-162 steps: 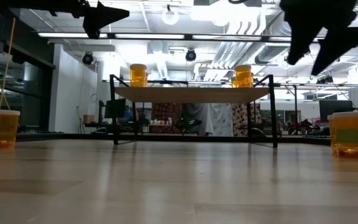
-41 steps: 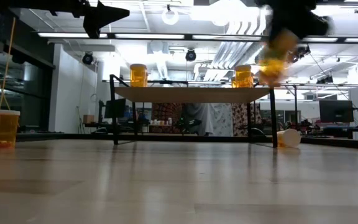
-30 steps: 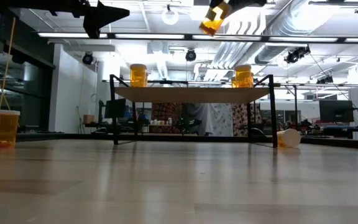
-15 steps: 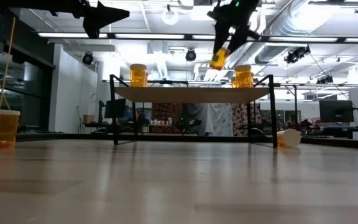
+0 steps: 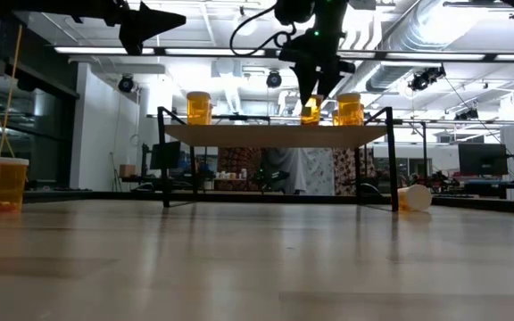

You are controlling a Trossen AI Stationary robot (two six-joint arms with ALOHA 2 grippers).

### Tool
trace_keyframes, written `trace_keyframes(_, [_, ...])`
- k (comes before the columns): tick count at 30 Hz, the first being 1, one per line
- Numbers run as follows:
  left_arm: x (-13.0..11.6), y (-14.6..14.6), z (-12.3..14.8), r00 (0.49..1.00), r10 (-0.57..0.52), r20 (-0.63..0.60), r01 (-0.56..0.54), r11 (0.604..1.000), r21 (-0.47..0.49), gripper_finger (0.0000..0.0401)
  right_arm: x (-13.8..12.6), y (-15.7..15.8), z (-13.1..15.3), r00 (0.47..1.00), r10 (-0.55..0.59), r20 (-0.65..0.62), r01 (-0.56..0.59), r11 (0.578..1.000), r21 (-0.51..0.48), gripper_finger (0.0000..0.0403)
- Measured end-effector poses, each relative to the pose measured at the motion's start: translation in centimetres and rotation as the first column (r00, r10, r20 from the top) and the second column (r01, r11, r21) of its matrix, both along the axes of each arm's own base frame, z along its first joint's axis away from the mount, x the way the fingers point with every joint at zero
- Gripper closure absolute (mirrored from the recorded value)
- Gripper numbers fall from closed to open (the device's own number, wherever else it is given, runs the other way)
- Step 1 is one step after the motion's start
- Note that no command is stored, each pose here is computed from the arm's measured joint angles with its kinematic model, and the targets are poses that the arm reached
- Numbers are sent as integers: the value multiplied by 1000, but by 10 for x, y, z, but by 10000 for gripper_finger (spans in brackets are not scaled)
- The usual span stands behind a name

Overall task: Pick and place medicine bottles onto shelf by color
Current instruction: Put the yellow pill bottle on the shelf

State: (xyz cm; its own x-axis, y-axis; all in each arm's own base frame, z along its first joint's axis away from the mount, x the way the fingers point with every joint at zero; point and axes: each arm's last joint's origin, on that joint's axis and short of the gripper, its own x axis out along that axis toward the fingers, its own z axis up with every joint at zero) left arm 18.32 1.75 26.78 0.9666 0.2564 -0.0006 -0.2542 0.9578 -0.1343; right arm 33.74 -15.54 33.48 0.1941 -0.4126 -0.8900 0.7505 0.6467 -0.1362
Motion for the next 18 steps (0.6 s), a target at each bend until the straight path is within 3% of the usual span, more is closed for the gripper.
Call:
trace_keyframes(8, [0, 0, 0, 1000, 0, 0, 0, 1000, -1, 139, -1, -2, -1, 999, -3, -47, 5, 999, 41, 201])
trace_keyframes(18, [0, 0, 0, 1000, 0, 0, 0, 1000, -1, 139, 0, -6, -2, 999, -28, -17, 29, 999, 43, 201])
